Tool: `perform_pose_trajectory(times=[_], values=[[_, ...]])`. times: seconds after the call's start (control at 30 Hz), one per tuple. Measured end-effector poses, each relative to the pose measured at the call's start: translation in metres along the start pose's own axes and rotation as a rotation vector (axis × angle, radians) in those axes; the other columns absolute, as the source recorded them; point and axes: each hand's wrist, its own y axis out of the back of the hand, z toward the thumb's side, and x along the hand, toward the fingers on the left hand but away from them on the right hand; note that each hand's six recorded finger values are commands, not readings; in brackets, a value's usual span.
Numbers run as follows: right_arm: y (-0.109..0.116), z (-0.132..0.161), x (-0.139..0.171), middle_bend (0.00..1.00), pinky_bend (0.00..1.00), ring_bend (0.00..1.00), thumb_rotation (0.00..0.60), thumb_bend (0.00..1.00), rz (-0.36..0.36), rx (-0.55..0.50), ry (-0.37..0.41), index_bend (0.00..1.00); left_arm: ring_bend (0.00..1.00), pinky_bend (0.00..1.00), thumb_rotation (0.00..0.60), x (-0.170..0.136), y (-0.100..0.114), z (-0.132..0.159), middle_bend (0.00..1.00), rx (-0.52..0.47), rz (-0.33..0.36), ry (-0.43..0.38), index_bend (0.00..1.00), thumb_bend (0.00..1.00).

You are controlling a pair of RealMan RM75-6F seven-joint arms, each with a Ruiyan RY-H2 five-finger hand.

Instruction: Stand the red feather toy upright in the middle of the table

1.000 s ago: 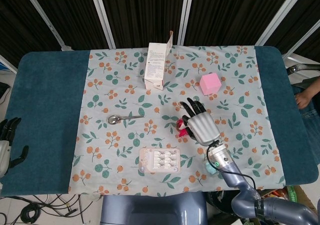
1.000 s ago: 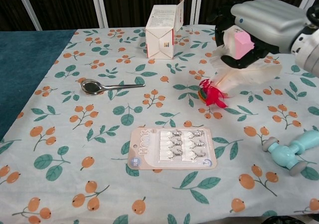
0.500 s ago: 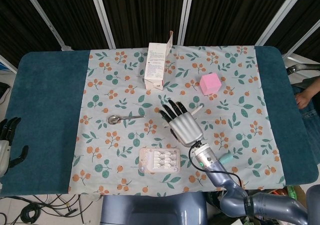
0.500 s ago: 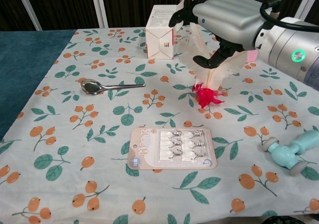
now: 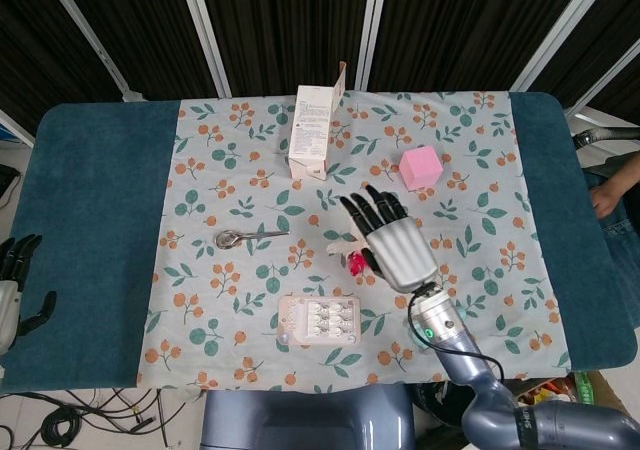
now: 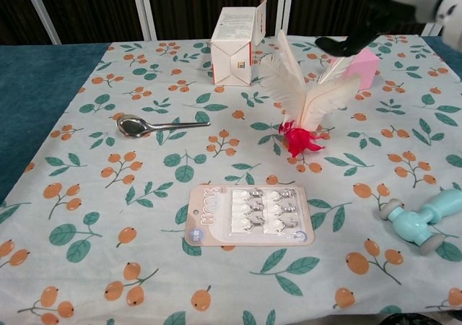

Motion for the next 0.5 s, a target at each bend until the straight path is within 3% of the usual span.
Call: perform_pose_trajectory(times=[0.27, 0.5], values=[[0.031, -0.073, 0.033, 0.09, 0.14, 0.05, 0.600, 0.29, -0.018, -0.029, -0.146, 0.00, 0.00, 0.00, 0.600, 0.000, 0.000, 0.001, 0.07, 0.006, 0.004, -0.004, 0.05, 0.39], [0.023, -0.115, 0.087, 0.09, 0.14, 0.05, 0.600, 0.29, 0.023, -0.014, -0.242, 0.00, 0.00, 0.00, 0.600, -0.001, 0.000, 0.002, 0.07, 0.010, 0.007, -0.004, 0.05, 0.39]])
